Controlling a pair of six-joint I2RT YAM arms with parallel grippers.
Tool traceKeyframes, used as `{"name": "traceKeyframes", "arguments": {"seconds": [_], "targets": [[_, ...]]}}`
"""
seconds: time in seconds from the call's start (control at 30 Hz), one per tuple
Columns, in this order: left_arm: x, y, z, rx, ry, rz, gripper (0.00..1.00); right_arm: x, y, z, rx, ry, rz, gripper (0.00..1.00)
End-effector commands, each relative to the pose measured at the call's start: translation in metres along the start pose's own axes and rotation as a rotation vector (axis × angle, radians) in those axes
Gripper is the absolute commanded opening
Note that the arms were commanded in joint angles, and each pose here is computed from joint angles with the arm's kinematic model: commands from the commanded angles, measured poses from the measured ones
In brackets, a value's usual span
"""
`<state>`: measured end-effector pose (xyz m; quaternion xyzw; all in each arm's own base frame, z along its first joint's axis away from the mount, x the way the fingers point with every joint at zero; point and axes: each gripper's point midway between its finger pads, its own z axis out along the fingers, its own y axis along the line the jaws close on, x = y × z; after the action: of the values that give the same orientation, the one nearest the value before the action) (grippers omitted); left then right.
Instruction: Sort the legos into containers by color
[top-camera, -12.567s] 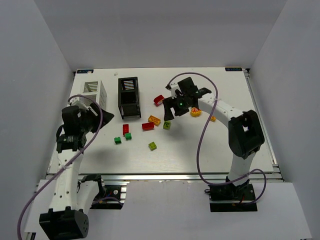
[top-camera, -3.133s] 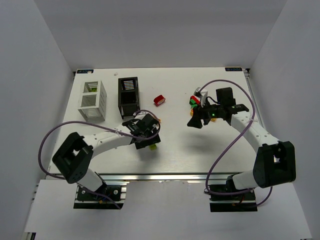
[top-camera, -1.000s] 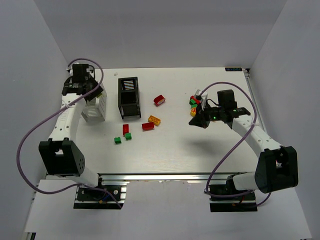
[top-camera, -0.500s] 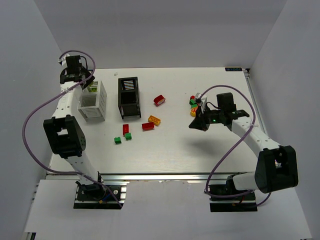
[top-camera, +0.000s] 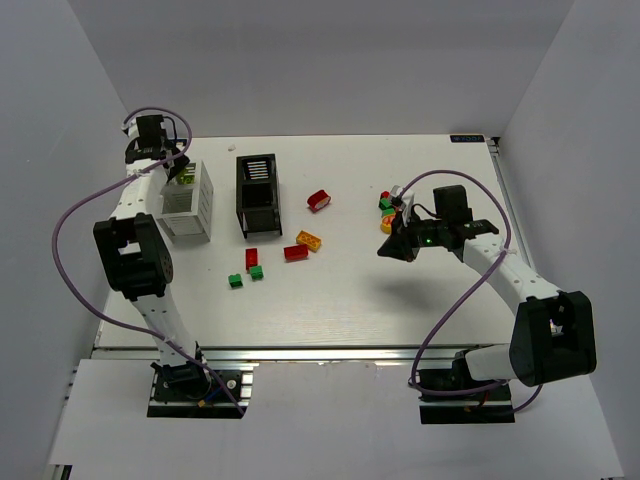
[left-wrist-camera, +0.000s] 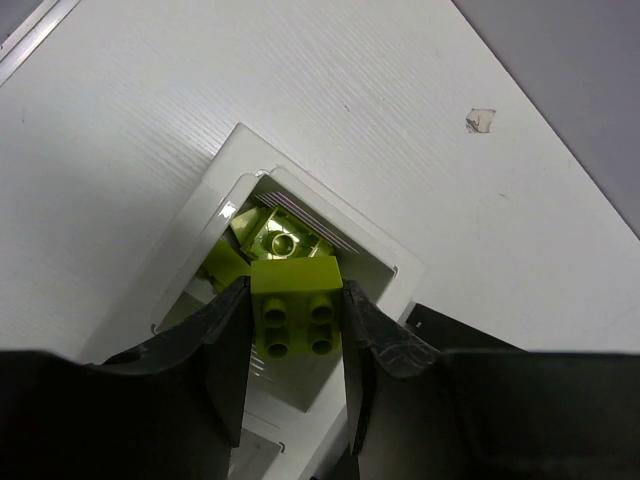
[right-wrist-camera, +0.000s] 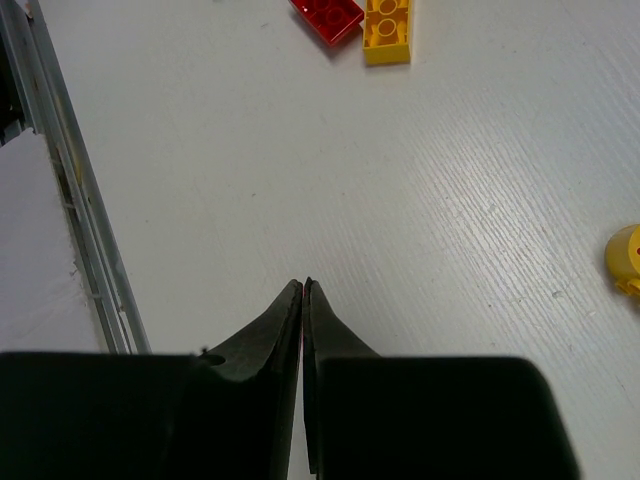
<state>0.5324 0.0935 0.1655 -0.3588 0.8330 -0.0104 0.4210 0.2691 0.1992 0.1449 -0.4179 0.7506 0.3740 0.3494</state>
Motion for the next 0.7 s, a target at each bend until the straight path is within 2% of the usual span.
{"name": "traceKeyframes", "arguments": {"seconds": [0.0, 0.17, 0.4, 0.67], "targets": [[-0.027, -0.012, -0.014, 0.044, -0.068, -0.003, 0.24, -0.007, 0.001, -0.002, -0.009, -0.026, -0.033, 0.08], [-0.025, -0.007, -0.015, 0.025, -0.065, 0.001, 0.45, -0.006, 0.001, -0.002, -0.008, -0.023, -0.03, 0.09], [-0.023, -0.004, -0.017, 0.012, -0.061, -0.007, 0.64, -0.007, 0.002, -0.004, -0.006, -0.022, -0.035, 0.11], [-0.038, -0.015, -0.041, 0.062, -0.087, -0.016, 0.68, -0.012, 0.001, -0.007, 0.006, -0.017, -0.056, 0.12]]}}
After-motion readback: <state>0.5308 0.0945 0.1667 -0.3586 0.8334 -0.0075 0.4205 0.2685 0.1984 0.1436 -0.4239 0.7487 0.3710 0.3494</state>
